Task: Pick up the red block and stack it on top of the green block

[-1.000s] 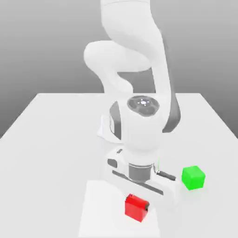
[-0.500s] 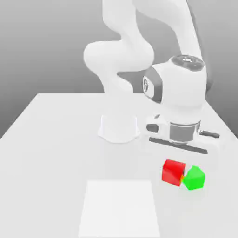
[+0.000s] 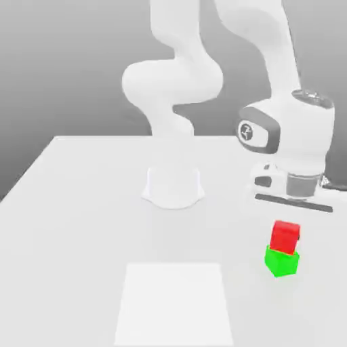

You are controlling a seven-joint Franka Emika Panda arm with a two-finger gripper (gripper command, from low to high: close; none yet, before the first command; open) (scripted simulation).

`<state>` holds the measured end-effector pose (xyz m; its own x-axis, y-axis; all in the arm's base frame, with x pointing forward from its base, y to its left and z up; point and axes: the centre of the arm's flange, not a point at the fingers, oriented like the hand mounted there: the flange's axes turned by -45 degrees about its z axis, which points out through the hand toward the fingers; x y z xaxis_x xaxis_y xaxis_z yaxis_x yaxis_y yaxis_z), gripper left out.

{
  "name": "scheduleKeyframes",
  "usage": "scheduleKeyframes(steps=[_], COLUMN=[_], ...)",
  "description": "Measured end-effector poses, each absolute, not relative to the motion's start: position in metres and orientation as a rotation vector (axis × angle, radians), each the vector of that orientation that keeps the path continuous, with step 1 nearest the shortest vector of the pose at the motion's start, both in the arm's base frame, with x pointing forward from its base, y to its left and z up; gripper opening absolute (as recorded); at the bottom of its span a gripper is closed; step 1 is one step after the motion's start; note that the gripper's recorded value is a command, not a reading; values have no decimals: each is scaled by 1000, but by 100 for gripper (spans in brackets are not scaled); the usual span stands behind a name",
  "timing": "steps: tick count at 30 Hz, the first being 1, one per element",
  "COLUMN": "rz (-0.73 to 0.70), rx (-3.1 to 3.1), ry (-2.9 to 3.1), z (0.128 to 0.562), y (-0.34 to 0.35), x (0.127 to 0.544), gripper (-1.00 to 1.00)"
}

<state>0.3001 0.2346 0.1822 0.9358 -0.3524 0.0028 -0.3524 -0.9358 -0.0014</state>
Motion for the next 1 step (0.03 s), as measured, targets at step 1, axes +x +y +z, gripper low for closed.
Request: scheduleKeyframes(steps=[1], rz=[-5], rx=[-3090], ry=[563], z=[182], y=[235], x=[300], gripper=[100])
